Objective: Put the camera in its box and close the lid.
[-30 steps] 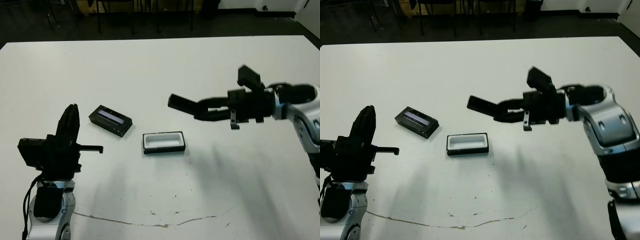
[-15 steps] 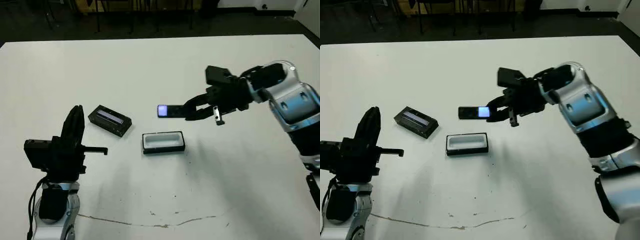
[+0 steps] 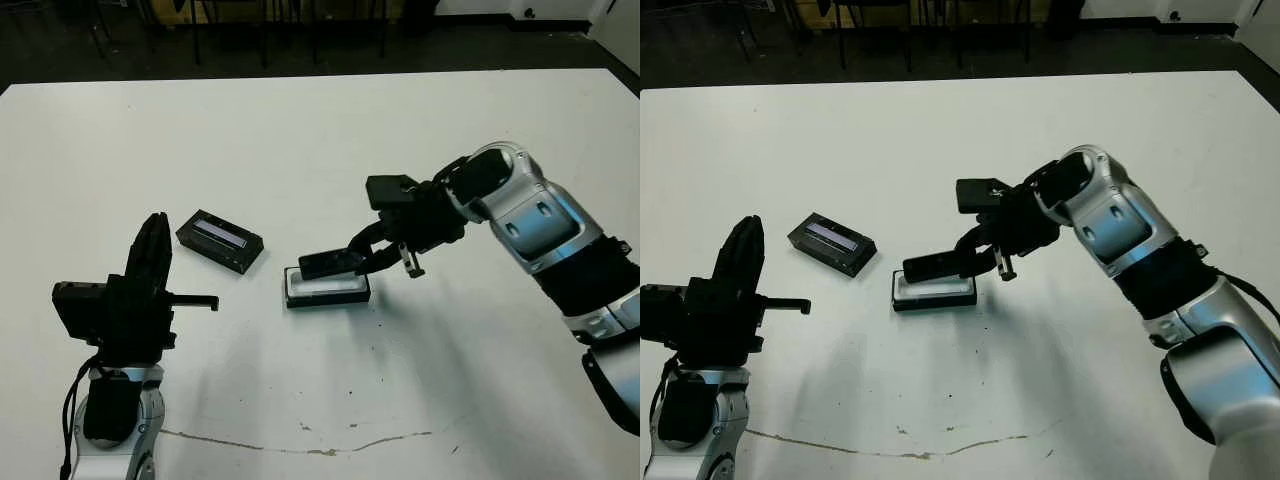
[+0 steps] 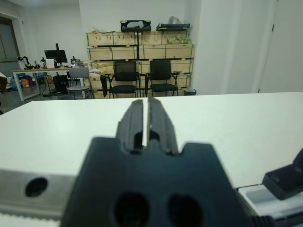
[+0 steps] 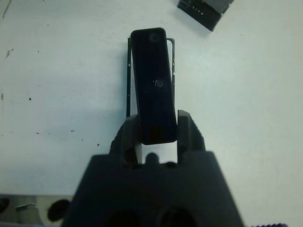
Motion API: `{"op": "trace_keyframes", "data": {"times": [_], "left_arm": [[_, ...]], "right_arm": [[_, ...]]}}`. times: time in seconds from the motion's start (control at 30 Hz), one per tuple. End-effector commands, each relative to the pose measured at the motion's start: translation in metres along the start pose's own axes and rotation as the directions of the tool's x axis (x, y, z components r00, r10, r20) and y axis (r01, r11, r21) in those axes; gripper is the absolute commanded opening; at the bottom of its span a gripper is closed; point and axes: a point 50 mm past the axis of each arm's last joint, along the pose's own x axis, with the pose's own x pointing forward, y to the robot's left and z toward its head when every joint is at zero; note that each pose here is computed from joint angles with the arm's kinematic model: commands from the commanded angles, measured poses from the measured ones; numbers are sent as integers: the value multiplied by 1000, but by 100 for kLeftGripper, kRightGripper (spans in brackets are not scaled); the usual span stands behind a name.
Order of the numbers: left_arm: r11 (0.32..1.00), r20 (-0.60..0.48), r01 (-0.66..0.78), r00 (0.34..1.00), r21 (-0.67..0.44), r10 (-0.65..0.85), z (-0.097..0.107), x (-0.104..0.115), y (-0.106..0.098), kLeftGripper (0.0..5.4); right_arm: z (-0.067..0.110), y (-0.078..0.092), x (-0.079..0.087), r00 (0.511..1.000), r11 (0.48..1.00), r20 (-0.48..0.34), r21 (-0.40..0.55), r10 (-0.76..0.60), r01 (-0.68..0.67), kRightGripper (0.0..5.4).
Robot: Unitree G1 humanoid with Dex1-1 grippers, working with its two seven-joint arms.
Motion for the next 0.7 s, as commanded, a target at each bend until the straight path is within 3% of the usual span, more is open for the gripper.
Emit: {"op": "trace_keyframes", "data": {"times": [0.03,0.7], "left_arm": [[1000,-59,-14,998,14,15,-8,-7,1,0],[1000,-63,-11,998,1,11,-9,-8,-1,0]], "right_arm": [[-3,4,6,1000,1000,-23,-8,-3,3,52],[-8,10,9,995,998,-90,41,-49,53,52]]}}
